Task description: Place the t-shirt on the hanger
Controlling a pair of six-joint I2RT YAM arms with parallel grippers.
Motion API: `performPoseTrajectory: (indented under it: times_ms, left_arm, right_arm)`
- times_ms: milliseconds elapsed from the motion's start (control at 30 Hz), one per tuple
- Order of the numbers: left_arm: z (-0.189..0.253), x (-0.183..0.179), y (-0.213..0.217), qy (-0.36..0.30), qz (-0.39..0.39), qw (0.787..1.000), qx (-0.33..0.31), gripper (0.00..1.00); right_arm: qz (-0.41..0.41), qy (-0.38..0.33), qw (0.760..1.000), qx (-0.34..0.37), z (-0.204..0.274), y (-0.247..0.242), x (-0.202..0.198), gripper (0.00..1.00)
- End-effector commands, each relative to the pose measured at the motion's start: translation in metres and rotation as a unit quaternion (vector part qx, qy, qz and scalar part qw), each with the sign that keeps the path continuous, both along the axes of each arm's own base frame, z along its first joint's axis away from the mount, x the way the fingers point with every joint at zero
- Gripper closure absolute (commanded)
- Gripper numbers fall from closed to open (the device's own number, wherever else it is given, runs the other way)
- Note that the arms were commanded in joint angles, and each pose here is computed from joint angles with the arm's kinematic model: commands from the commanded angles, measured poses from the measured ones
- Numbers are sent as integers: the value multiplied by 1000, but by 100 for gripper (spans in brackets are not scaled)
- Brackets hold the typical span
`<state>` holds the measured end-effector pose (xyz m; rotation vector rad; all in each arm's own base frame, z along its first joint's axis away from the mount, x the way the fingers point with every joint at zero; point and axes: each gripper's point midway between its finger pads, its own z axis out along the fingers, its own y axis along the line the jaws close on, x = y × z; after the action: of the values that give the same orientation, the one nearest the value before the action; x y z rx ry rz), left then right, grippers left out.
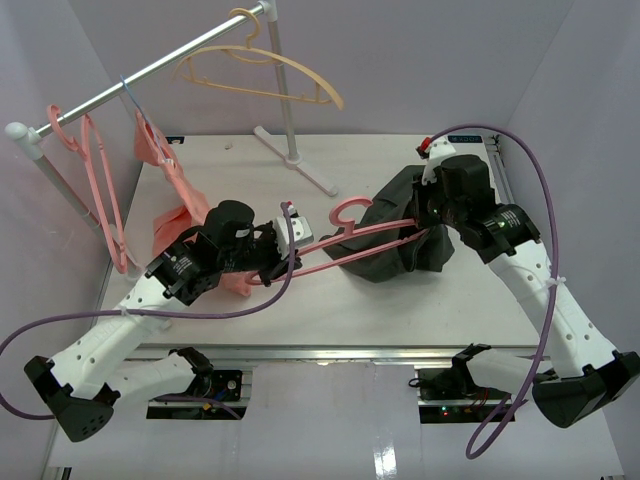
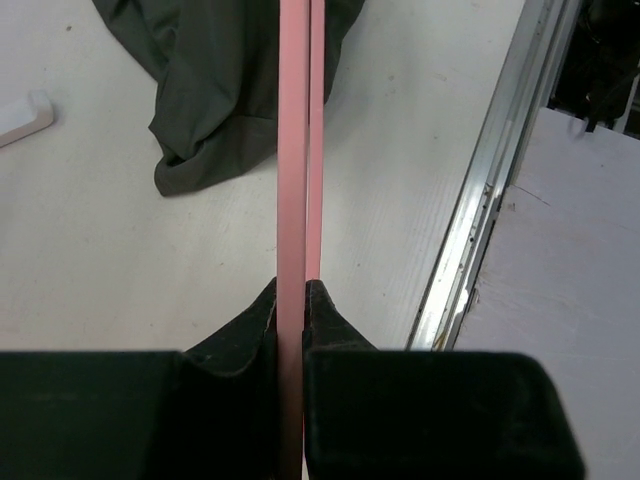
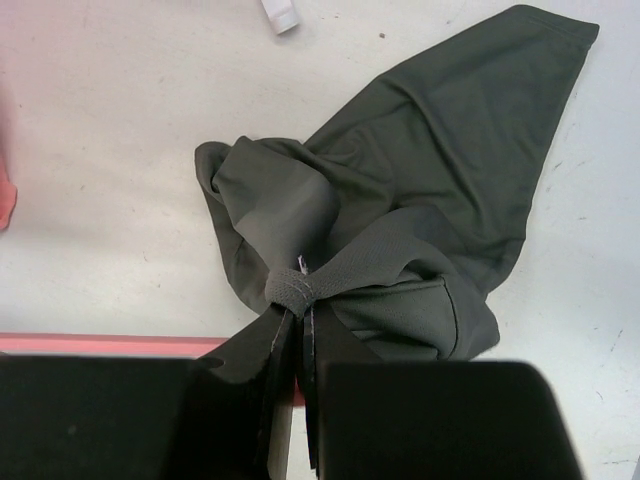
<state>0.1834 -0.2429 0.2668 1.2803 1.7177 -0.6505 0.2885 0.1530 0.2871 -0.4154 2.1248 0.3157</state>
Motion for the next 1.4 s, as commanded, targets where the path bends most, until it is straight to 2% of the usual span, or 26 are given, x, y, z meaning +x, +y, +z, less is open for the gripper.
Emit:
performPoseTrajectory:
  times_ms: [0,267,400,533,900,1100,1367]
  left_arm:
    - [22,12,7,-22,43,999,-8,100]
    - [14,8,30,-17,89,996,11,100]
    - [16,9,30,-21,90,996,7,100]
    - [17,11,19,-20,72,997,0,100]
    - [25,-7,-19,-27,-51,997,-58,100]
    - [12,6,-29,-19,-48,998,-46,100]
    - [17,19,-46,-39,-56,995,-73,100]
  right_arm:
    - [-10,-39,999,15,27,-5,-2,92]
    - [-58,-45,997,-2,32,-22,3,92]
    - [-46,-42,998,8,33,-16,2,92]
    - [-37,-38,998,17,30,-11,1,92]
    - [0,-32,999,22,33,6,9,92]
    - [44,-36,997,56,39,25,-4,92]
    - [120,-28,989,83,44,59,-25,92]
